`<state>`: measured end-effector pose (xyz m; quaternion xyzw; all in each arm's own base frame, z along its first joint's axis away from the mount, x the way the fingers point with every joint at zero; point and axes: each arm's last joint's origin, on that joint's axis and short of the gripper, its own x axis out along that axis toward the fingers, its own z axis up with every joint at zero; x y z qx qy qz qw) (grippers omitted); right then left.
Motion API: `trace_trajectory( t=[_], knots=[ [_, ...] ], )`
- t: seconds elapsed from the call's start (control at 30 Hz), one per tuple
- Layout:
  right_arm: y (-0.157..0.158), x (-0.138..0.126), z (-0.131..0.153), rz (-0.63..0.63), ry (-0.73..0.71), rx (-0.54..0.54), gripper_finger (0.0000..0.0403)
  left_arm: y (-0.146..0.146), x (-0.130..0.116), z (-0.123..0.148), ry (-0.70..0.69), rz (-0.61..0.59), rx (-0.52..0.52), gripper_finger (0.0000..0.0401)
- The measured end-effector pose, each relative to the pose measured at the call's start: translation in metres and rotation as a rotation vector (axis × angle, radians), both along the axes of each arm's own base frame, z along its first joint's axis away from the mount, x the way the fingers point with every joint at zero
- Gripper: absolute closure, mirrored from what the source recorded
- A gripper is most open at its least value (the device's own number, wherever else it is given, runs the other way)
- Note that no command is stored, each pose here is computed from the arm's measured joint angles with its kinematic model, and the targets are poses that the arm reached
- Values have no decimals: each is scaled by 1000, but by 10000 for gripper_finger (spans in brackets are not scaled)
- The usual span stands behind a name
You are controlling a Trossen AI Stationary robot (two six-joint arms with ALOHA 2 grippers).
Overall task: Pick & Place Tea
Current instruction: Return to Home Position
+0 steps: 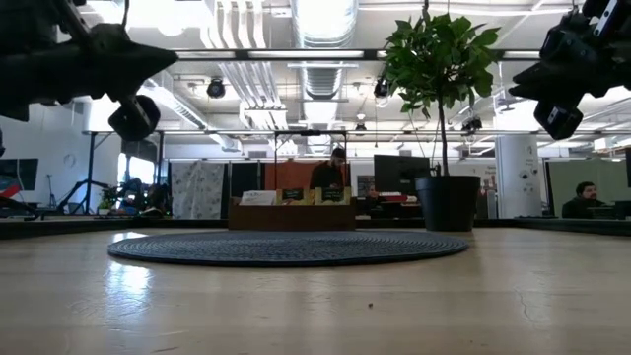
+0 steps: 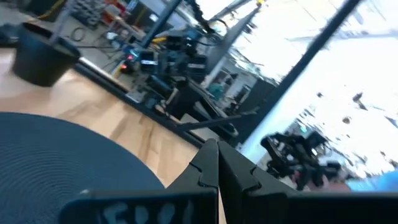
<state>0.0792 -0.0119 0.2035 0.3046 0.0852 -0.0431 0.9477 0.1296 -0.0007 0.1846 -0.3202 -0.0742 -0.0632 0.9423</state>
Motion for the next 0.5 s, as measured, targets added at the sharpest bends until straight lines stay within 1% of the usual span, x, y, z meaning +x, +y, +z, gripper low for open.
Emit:
trace_trajectory(
  t=[0.1,0.5],
  knots=[
    [0,0,-2,0,9,2,335,-1,-2,1,-9,-29,40,401],
    [0,1,-4,1,16,3,335,-1,-10,-2,27,-13,141,401]
  ],
)
